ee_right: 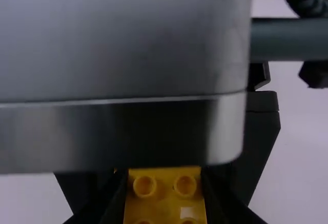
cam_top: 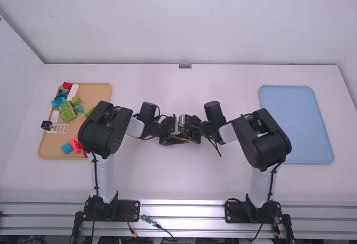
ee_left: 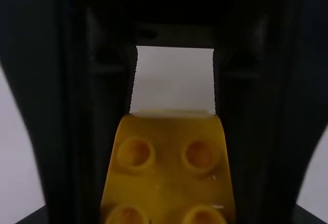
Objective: Assemble lego blocks to make yellow taxi
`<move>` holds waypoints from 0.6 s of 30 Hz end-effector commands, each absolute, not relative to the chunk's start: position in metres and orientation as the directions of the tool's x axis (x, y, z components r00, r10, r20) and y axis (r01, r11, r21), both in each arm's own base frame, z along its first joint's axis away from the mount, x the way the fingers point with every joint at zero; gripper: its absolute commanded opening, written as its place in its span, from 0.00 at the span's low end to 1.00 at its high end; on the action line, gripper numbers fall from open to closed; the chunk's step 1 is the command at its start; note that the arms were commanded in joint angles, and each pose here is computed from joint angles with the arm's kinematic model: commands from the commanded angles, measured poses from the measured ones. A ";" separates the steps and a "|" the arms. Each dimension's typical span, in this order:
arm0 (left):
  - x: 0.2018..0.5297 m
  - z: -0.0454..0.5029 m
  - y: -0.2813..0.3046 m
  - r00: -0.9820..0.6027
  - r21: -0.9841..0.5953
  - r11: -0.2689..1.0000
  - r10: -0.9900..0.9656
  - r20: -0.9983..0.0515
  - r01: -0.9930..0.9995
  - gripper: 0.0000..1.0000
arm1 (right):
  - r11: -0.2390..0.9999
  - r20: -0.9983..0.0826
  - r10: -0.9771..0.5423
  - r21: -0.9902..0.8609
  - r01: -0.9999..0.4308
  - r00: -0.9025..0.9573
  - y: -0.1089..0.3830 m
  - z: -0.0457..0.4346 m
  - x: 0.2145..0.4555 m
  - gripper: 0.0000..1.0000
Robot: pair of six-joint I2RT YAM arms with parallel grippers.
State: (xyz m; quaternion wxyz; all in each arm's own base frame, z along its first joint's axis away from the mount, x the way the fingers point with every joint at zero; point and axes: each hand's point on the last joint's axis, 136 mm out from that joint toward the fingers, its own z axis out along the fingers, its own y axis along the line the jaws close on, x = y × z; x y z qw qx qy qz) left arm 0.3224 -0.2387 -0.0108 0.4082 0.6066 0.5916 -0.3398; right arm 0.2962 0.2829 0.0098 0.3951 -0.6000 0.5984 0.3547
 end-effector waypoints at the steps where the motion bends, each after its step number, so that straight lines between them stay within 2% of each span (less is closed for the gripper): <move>1: 0.315 -0.018 -0.244 0.051 0.066 0.018 0.446 -0.894 0.998 0.09 | 0.028 -0.889 -0.454 0.049 -0.998 -0.057 0.274 -0.011 0.282 0.00; 3: 0.315 -0.018 -0.244 0.051 0.065 0.018 0.446 -0.894 0.998 0.09 | 0.032 -0.895 -0.442 0.050 -0.998 -0.059 0.271 -0.007 0.285 0.00; 4: 0.315 -0.018 -0.244 0.051 0.066 0.018 0.446 -0.894 0.998 0.09 | 0.035 -0.897 -0.438 0.047 -0.998 -0.058 0.270 -0.005 0.287 0.04; 5: 0.315 -0.018 -0.244 0.051 0.065 0.018 0.446 -0.893 0.998 0.09 | 0.038 -0.897 -0.439 0.045 -0.998 -0.057 0.269 -0.004 0.287 0.18; 9: 0.315 -0.018 -0.244 0.051 0.066 0.018 0.446 -0.894 0.998 0.09 | 0.044 -0.888 -0.456 0.034 -0.998 -0.051 0.271 -0.006 0.286 0.54; 13: 0.315 -0.018 -0.244 0.051 0.065 0.017 0.446 -0.894 0.998 0.09 | 0.039 -0.884 -0.466 0.025 -0.999 -0.041 0.275 -0.007 0.284 0.73; 15: 0.315 -0.018 -0.244 0.050 0.065 0.017 0.446 -0.894 0.998 0.09 | 0.040 -0.884 -0.467 0.020 -0.999 -0.037 0.275 -0.007 0.285 0.93; 16: 0.315 -0.018 -0.244 0.051 0.066 0.018 0.446 -0.893 0.998 0.09 | 0.040 -0.884 -0.466 0.018 -0.999 -0.035 0.275 -0.006 0.286 0.99; 18: 0.315 -0.019 -0.244 0.050 0.066 0.020 0.448 -0.893 0.998 0.09 | 0.046 -0.887 -0.461 0.016 -0.999 -0.035 0.273 -0.003 0.287 0.99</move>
